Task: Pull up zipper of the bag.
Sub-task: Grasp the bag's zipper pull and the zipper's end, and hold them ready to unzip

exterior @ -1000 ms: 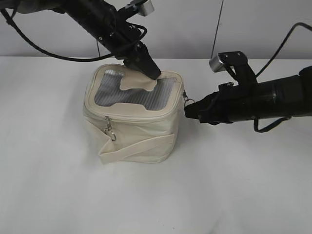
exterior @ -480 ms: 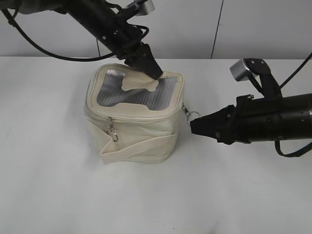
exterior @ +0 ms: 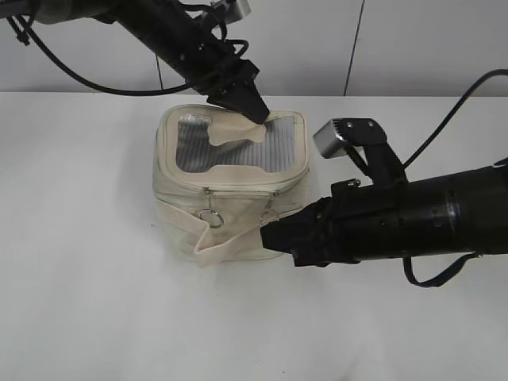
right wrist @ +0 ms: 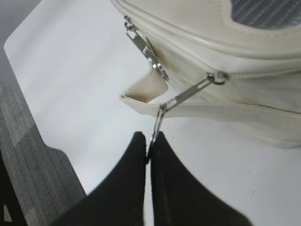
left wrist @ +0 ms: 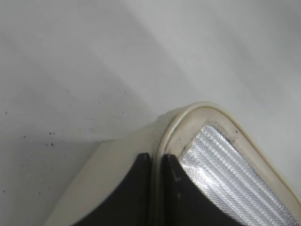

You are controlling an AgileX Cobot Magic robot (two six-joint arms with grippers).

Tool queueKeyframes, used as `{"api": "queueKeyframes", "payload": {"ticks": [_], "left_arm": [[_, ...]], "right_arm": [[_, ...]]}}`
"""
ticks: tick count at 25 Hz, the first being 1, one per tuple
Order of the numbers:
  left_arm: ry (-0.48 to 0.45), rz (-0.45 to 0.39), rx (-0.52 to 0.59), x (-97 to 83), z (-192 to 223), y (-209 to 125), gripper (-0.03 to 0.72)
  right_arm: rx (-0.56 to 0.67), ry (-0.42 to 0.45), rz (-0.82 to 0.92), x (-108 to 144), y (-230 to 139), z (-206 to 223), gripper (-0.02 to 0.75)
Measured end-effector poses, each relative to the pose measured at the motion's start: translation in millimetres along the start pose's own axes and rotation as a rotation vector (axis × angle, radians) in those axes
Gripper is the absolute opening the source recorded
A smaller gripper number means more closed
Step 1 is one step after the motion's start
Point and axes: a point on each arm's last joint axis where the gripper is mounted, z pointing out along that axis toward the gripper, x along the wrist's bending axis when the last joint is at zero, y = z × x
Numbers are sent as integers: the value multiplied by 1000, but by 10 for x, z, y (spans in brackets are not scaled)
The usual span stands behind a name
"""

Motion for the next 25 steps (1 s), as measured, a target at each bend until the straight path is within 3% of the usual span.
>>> {"api": "queueKeyframes", "payload": {"ticks": [4,10,17,19,22,25], "left_arm": [[7,10,4,-46,41,11,44],[15,19,3,-84,69,25,44],[16,10,7,-81,64,21,59],[13,-1,-1,-84,56,29,112],[28,-17,-41,-78,-41,70,235],[45,-26,-88,-113,-251,128,272]], "right_arm": [[11,-28,-33,177,55,140,11],[19,12,-98,395,310,585,13],[47,32,-12,461,382,870,36],[80,37,9,441,354,826,101],[139,33,30,347,327,659,293],[170,6,53,191,405,386,466]]}}
